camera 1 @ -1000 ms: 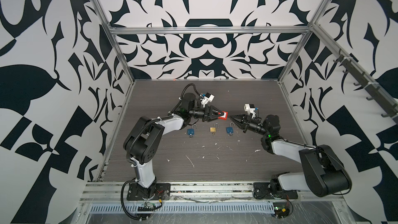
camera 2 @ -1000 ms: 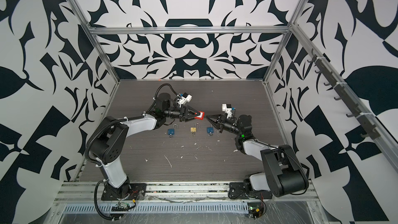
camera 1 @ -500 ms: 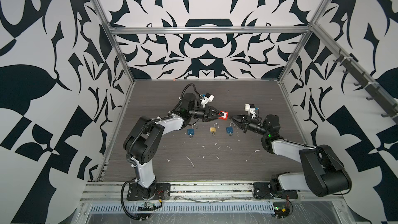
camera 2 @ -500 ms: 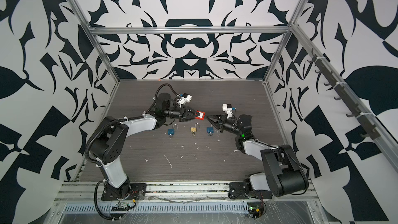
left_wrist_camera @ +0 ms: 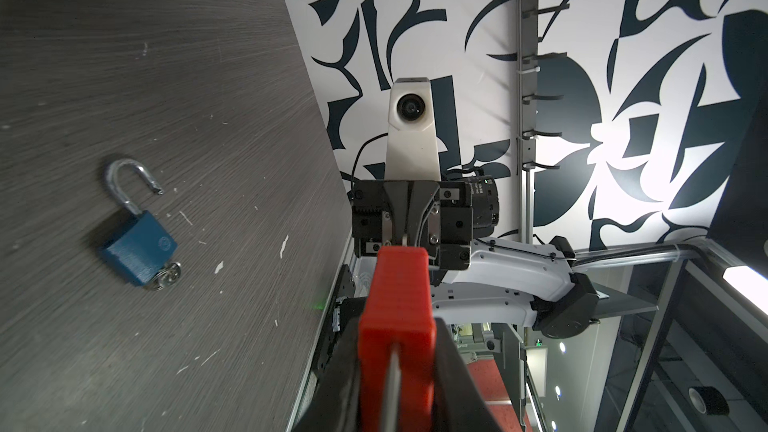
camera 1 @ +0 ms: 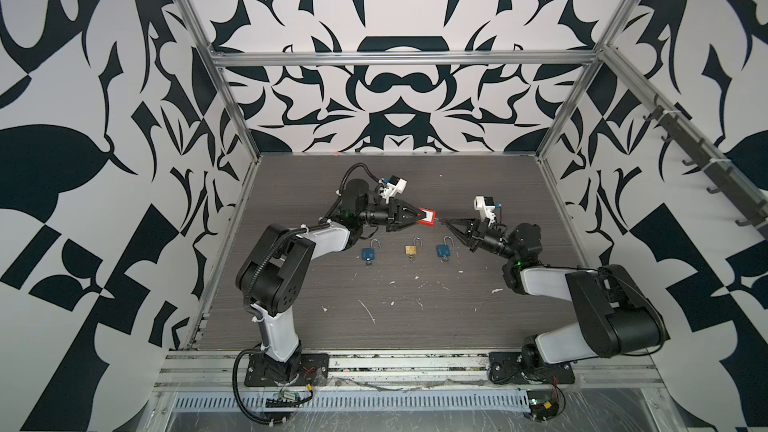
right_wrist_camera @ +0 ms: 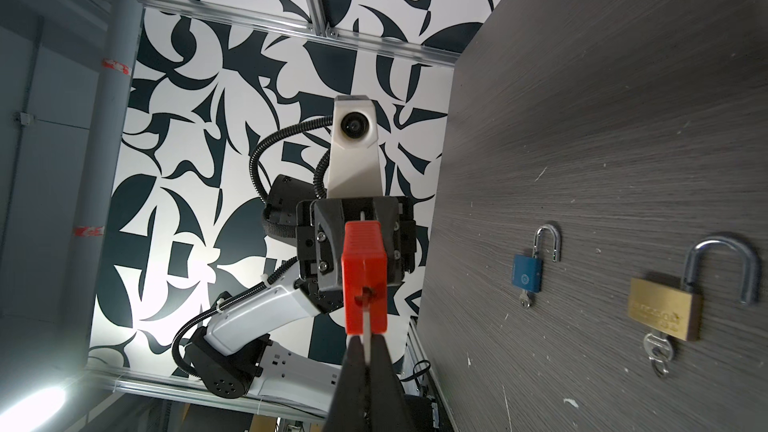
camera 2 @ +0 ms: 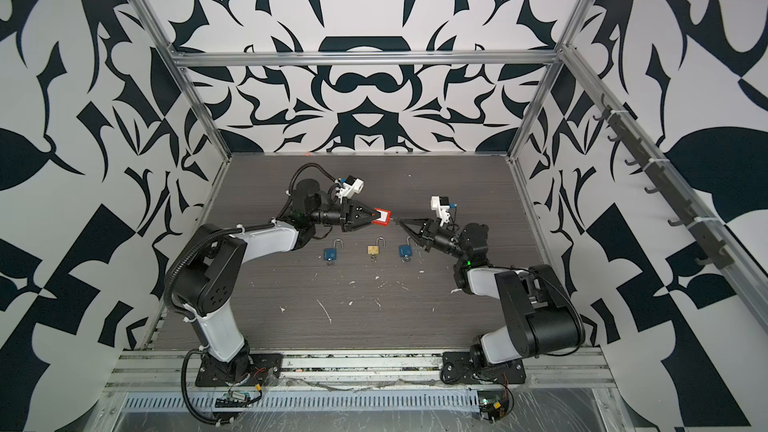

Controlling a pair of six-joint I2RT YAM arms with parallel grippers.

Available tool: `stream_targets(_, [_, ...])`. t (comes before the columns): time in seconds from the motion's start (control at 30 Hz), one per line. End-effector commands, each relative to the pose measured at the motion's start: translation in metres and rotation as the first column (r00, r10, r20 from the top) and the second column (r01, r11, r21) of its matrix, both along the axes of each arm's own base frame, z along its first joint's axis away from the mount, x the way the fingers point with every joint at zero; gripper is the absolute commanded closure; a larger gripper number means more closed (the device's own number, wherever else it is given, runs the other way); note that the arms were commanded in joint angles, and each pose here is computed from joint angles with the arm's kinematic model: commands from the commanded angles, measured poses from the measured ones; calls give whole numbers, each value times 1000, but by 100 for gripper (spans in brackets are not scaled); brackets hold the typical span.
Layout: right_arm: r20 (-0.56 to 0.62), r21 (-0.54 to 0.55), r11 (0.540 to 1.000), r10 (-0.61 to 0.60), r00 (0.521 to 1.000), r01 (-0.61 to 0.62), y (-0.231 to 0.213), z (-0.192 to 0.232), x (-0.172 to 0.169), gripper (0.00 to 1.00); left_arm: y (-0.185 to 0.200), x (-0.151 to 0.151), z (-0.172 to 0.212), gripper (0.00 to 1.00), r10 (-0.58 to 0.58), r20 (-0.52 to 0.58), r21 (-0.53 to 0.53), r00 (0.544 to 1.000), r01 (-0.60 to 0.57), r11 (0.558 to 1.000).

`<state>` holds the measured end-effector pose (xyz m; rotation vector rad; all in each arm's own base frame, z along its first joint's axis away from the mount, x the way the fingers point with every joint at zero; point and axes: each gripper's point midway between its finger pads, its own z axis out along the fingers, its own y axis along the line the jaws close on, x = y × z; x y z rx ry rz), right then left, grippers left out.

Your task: Lock with the key

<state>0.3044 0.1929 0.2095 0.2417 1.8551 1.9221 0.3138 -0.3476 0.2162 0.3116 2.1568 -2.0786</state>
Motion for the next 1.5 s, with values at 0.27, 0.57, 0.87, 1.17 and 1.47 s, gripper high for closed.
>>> stream_targets(0.27, [-200, -120, 953, -296, 934, 277, -69, -60, 23, 100, 15, 5, 15, 100, 34, 86, 35, 996, -37, 999])
stream_targets(0.57, [-232, -512, 688, -687, 688, 515, -138, -138, 6, 100, 7, 5, -11, 100, 65, 221, 302, 973, -132, 944])
stream_targets(0.87, [-176, -520, 623, -748, 640, 585, -149, -157, 18, 100, -7, -1, -19, 100, 17, 204, 355, 979, -90, 931])
stream_targets(1.17, [-162, -595, 565, -781, 603, 572, -156, -177, 5, 100, -17, -7, -34, 100, 1, 156, 276, 988, -45, 960])
stream_targets(1.47, [-184, -584, 589, -766, 616, 558, -151, -183, 7, 69, -21, -12, -30, 100, -18, 173, 274, 985, -30, 961])
